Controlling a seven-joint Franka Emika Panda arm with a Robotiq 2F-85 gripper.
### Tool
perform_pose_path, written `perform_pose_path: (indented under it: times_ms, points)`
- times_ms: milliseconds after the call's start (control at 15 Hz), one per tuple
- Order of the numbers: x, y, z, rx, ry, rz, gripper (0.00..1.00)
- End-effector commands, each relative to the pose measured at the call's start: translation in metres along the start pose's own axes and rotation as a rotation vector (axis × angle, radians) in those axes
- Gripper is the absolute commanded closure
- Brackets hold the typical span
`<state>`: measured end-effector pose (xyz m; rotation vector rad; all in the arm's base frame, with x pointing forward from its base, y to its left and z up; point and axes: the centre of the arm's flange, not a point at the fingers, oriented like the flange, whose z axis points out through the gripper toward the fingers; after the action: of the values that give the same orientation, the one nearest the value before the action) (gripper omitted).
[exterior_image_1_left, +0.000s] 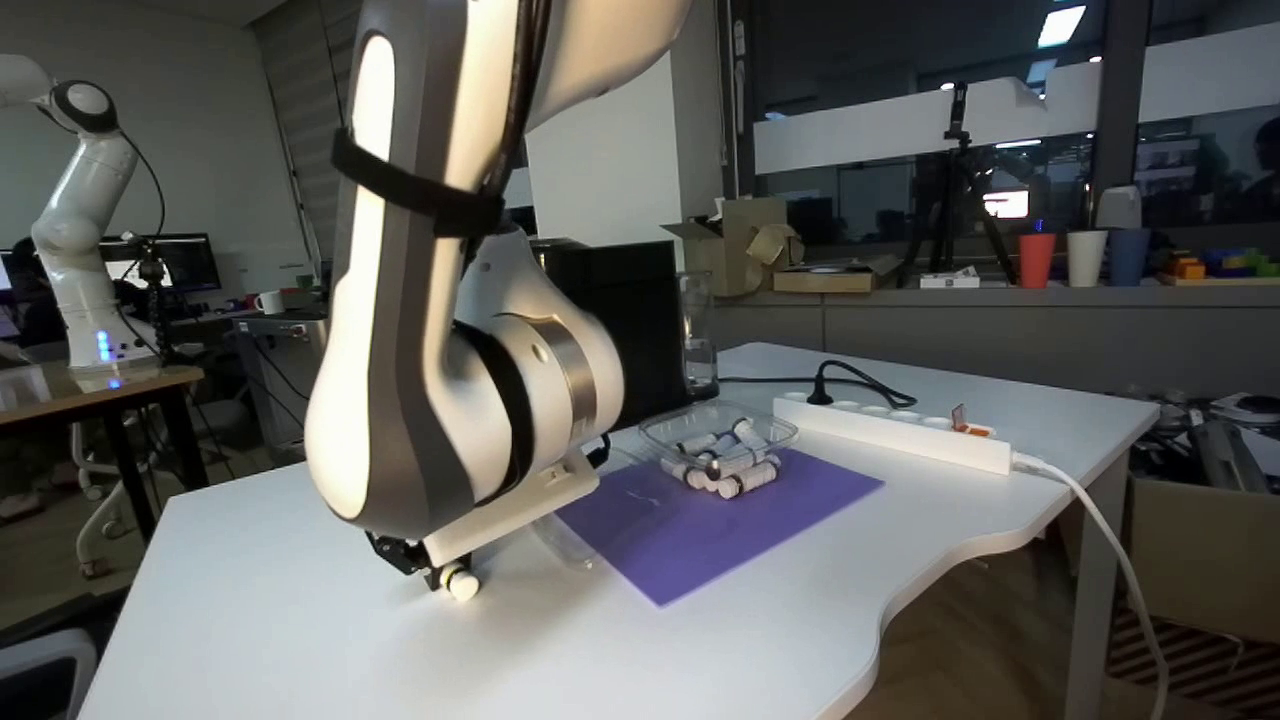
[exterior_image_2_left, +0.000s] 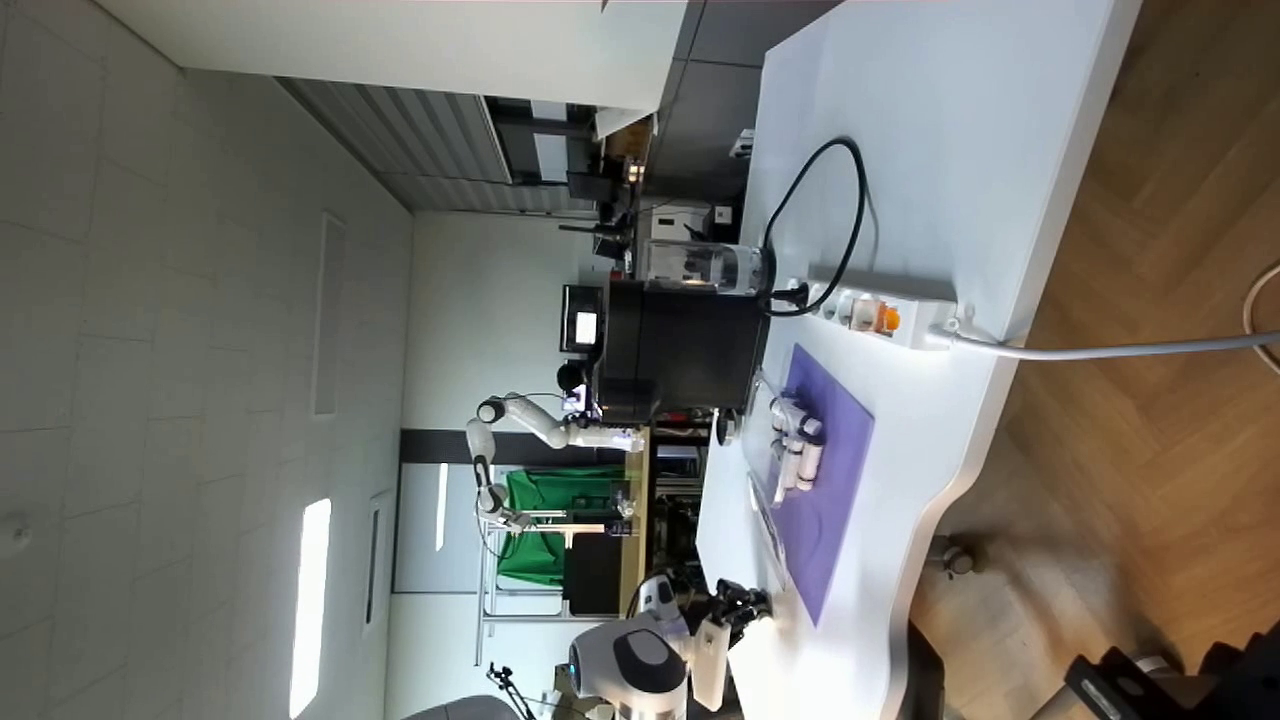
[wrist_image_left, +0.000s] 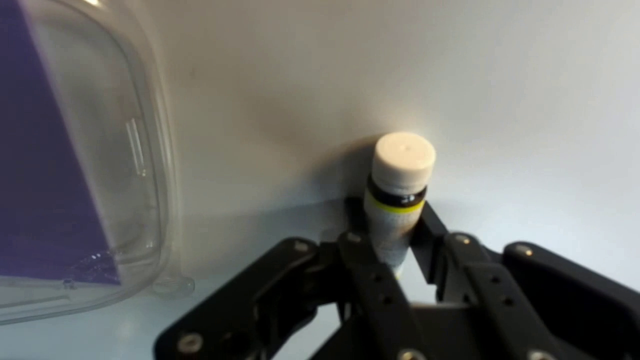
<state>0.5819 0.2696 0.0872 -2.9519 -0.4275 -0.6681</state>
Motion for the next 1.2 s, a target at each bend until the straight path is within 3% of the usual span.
perform_pose_path:
  times_ms: [0,200,467,667,1133]
  points:
    - [0.019,0.013,0.002,0.056,-0.092,-0.009,0.94]
    - [0.036,0.036,-0.009,0.052,-0.136,-0.004,0.93]
    - [0.055,0.097,-0.035,-0.075,-0.091,-0.017,0.93]
    - [0.063,0.146,-0.047,-0.106,-0.089,0.019,0.93]
    - [0.043,0.235,-0.053,-0.214,-0.149,0.129,0.93]
